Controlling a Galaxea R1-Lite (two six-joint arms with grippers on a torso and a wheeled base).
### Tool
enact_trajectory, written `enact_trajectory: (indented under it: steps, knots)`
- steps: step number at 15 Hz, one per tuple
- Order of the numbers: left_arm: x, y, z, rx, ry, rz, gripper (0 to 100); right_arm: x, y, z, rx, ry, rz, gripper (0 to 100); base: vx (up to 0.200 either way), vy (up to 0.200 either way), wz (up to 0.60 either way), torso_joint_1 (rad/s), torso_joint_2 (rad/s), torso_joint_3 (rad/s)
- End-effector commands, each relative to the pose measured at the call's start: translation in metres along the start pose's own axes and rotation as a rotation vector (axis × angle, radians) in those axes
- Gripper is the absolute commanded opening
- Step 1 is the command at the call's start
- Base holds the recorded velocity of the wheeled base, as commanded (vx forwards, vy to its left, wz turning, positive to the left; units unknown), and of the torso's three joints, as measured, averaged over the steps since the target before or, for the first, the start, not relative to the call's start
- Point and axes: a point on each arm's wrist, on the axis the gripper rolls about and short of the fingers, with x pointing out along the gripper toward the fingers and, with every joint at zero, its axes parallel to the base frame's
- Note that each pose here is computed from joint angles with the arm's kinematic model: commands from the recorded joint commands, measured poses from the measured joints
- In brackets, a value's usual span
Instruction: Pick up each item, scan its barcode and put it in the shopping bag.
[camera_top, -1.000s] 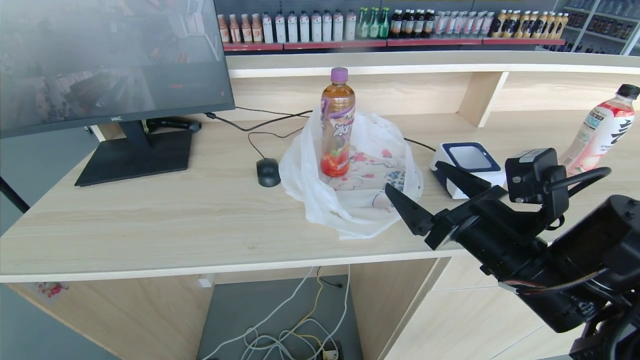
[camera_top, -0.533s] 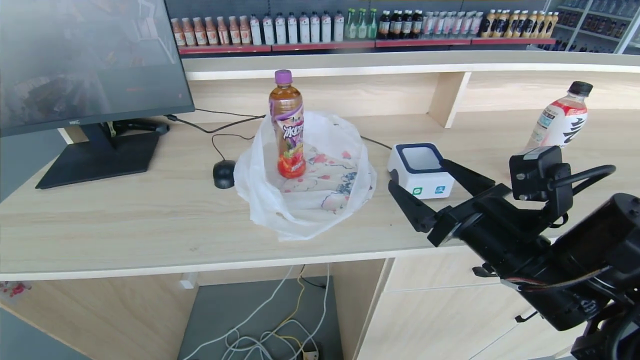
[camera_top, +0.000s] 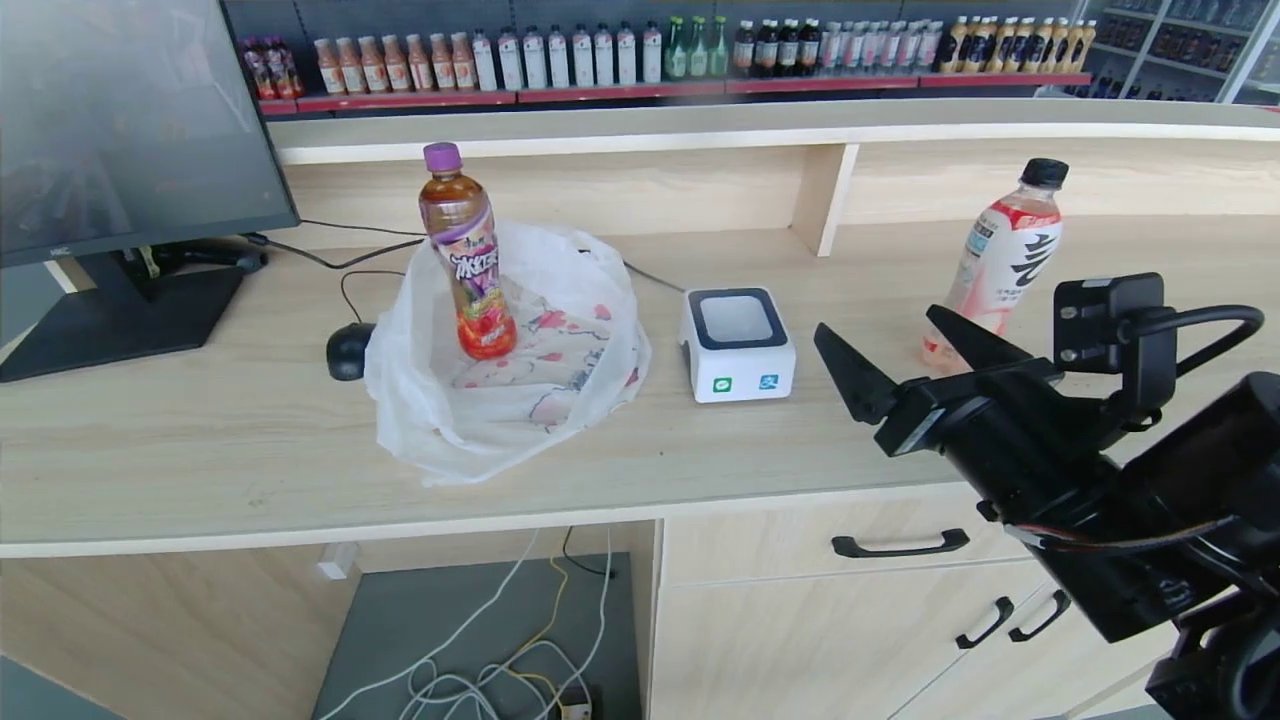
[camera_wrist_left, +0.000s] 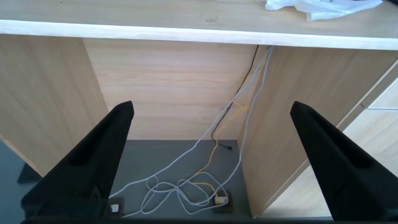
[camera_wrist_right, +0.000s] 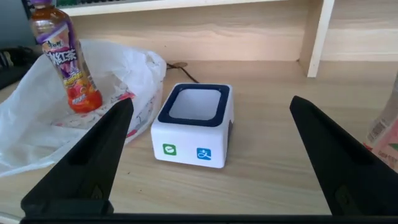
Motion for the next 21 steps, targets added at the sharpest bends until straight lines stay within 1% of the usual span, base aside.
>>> enact_trajectory:
  steps: [1, 11, 15, 18, 21]
  knots:
    - [0.0, 0.0, 0.0, -0.002, 0.001, 0.002, 100, 0.002, 0.001, -0.003, -0.002, 0.009, 0.002, 100, 0.0, -0.2, 0.0, 0.007, 0.01, 0.002]
    - [0.0, 0.0, 0.0, -0.002, 0.001, 0.0, 100, 0.002, 0.002, -0.005, -0.005, 0.016, 0.004, 100, 0.0, -0.2, 0.0, 0.003, 0.01, 0.001]
    - [0.0, 0.0, 0.0, 0.006, 0.003, 0.0, 100, 0.006, 0.003, -0.013, -0.013, 0.037, 0.005, 100, 0.0, 0.0, 0.0, 0.0, 0.0, 0.0]
    - [0.0, 0.0, 0.0, 0.007, 0.001, 0.0, 100, 0.009, 0.01, -0.016, -0.019, 0.038, 0.026, 100, 0.0, 0.0, 0.0, 0.0, 0.0, 0.0]
    - [0.0, 0.0, 0.0, 0.007, 0.001, 0.0, 100, -0.004, 0.037, -0.018, -0.033, 0.062, 0.126, 100, 0.0, 0.0, 0.0, 0.0, 0.0, 0.0]
